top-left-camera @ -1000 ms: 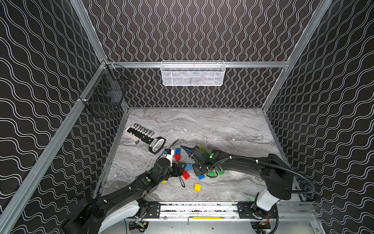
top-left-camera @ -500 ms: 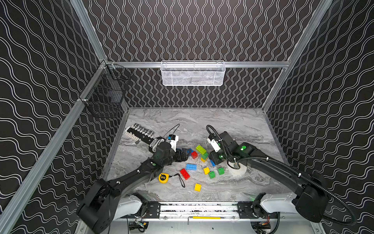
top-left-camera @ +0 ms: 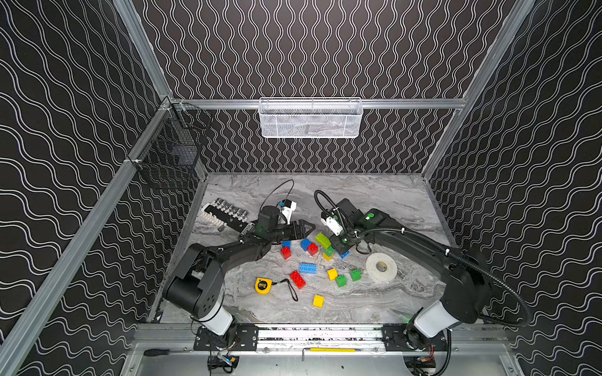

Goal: Assemble a fork with lego
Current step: Assemble the lego brick with the lego brick.

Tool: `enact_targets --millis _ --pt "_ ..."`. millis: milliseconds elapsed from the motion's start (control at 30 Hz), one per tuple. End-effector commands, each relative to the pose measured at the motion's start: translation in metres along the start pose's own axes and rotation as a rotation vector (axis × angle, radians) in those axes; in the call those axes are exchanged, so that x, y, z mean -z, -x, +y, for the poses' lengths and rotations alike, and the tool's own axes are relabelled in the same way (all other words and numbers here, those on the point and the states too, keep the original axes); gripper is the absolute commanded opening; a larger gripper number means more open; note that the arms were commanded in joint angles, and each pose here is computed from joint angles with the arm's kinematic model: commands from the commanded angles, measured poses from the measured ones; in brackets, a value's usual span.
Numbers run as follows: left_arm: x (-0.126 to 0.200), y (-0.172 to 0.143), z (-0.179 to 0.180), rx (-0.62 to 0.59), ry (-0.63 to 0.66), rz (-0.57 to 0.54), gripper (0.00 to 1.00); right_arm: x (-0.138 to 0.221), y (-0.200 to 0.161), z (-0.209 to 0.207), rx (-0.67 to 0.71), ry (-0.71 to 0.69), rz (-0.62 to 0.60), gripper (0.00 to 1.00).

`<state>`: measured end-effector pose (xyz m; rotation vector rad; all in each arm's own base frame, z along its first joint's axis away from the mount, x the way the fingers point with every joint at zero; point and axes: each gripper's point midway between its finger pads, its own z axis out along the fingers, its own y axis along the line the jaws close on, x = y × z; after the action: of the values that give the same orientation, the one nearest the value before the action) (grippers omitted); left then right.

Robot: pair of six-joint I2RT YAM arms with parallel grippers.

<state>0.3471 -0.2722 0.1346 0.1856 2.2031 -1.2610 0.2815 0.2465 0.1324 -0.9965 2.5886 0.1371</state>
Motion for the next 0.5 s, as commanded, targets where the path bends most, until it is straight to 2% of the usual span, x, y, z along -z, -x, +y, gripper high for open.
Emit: enact_targets --millis 0,467 --pt "-0.003 0.003 -0.019 -0.014 -0.103 0.028 0.71 -0.002 -0.004 0.001 0.044 0.004 0.037 0.17" --pt "-0.012 -0.007 -0.014 0.006 -0.131 0.073 0.58 -0.012 -0.006 0.011 0.067 0.040 0.070 0.17"
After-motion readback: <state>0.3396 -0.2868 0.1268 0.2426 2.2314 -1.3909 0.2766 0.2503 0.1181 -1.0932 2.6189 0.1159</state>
